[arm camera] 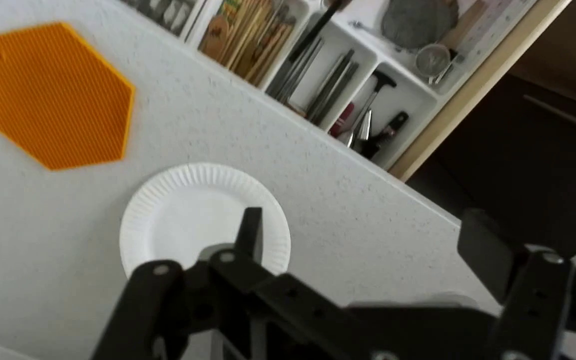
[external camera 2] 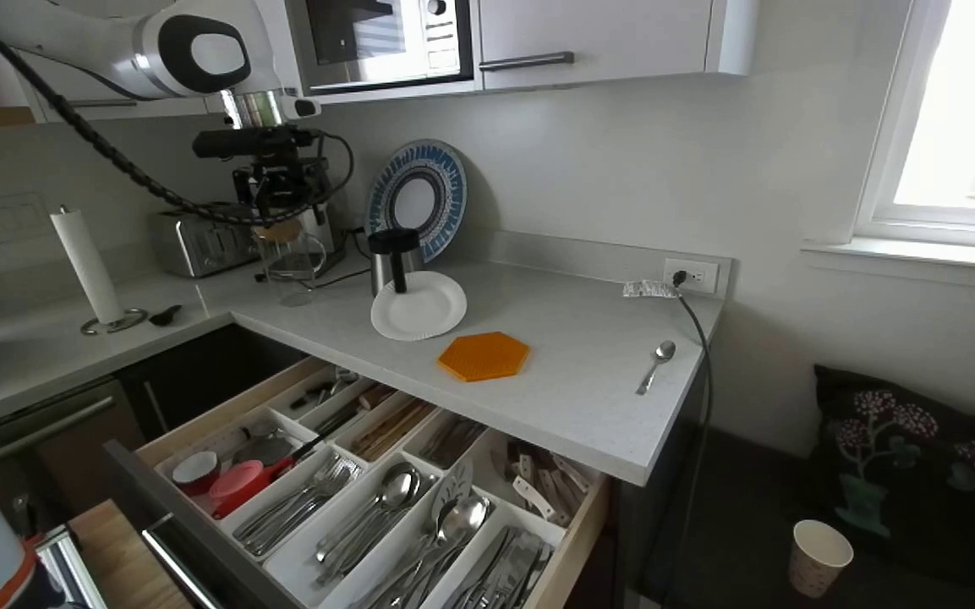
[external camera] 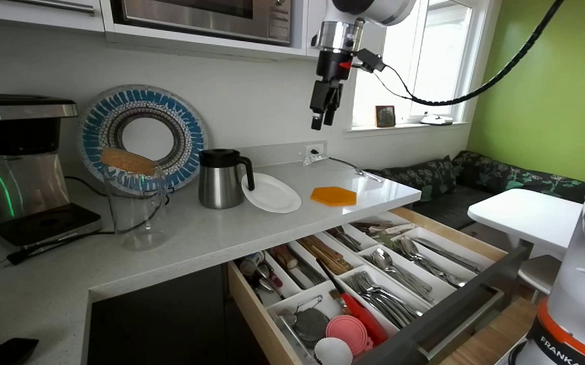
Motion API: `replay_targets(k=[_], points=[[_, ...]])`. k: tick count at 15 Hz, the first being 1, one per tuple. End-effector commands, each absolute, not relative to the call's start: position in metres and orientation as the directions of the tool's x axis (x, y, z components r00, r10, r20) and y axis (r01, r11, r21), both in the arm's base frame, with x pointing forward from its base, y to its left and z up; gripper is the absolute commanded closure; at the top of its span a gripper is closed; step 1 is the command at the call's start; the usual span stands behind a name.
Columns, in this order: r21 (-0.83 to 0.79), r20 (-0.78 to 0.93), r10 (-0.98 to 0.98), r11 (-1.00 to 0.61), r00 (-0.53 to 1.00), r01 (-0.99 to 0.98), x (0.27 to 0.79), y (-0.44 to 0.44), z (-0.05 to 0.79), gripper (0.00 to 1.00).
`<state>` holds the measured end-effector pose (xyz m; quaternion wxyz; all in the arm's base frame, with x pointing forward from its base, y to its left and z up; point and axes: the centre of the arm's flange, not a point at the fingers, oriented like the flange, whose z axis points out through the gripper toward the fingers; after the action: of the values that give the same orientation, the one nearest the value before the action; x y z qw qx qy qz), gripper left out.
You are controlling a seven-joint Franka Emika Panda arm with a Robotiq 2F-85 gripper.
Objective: Move the kettle to the left
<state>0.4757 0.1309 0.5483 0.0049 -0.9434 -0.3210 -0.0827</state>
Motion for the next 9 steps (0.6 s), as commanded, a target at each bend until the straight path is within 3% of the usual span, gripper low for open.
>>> replay_targets(k=[1, 9], points=[[0.070, 0.267, 0.697, -0.703, 0.665, 0.708, 0.530, 0.169, 0.532, 0.00], [0.199, 0.484, 0.718, -0.647, 0.500, 0.736, 0.625, 0.191, 0.480, 0.00]])
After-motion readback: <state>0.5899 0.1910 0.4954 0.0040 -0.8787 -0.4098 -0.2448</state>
